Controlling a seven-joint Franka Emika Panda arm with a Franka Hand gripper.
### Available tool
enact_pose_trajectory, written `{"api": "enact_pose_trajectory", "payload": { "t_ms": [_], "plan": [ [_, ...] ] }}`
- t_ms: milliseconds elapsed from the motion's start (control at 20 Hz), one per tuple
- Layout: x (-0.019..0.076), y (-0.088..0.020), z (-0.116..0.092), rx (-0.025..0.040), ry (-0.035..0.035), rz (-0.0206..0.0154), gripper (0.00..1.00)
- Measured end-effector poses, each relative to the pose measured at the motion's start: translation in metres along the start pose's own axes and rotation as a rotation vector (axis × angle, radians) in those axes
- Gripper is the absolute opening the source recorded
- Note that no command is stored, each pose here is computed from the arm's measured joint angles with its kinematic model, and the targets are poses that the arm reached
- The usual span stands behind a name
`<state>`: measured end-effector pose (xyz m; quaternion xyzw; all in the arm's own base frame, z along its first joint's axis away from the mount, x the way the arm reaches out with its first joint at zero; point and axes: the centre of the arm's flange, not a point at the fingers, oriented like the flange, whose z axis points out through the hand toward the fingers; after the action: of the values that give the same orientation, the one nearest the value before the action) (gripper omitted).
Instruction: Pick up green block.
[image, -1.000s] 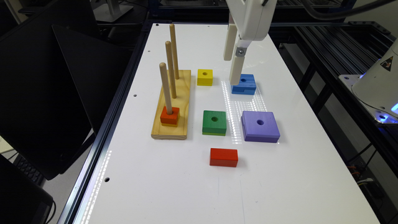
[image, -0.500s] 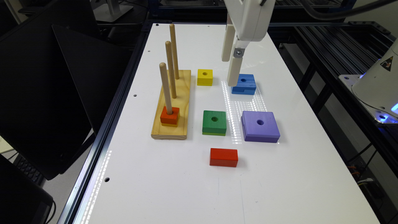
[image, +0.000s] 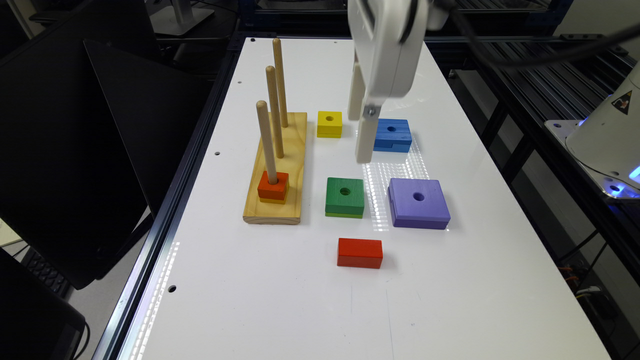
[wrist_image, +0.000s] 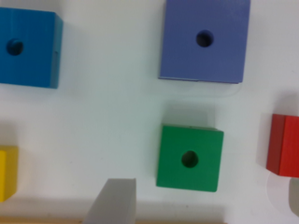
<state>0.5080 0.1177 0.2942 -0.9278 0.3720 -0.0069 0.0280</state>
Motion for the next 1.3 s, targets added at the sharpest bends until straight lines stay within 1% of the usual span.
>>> {"api": "enact_pose_trajectory", "payload": {
  "t_ms": [100, 250, 350, 400, 550, 750, 900, 950, 1050, 1150, 1250, 1300],
  "plan": [
    [0.001, -0.001, 0.001, 0.0008, -0.001, 0.0003, 1.0],
    [0.0013, -0.002, 0.0, 0.002, -0.0003, 0.0004, 1.0],
    [0.0013, -0.002, 0.001, 0.0008, -0.0016, 0.0007, 1.0],
    [0.0012, -0.002, 0.002, -0.0011, -0.0035, 0.0008, 1.0],
    [0.0013, -0.001, 0.014, -0.0085, -0.014, 0.0018, 1.0],
    [0.0026, -0.001, 0.034, -0.0073, -0.0225, 0.0031, 1.0],
    [0.0034, -0.001, 0.044, -0.0036, -0.0244, 0.0042, 1.0],
    [0.0039, -0.001, 0.048, -0.0024, -0.0258, 0.0053, 1.0],
    [0.0041, -0.001, 0.048, -0.0019, -0.0255, 0.0054, 1.0],
    [0.004, -0.001, 0.048, -0.0026, -0.0261, 0.0055, 1.0],
    [0.0036, 0.0, 0.056, -0.0081, -0.0333, 0.0066, 1.0],
    [0.0037, 0.0, 0.062, -0.0082, -0.0359, 0.0072, 1.0]
  ]
}}
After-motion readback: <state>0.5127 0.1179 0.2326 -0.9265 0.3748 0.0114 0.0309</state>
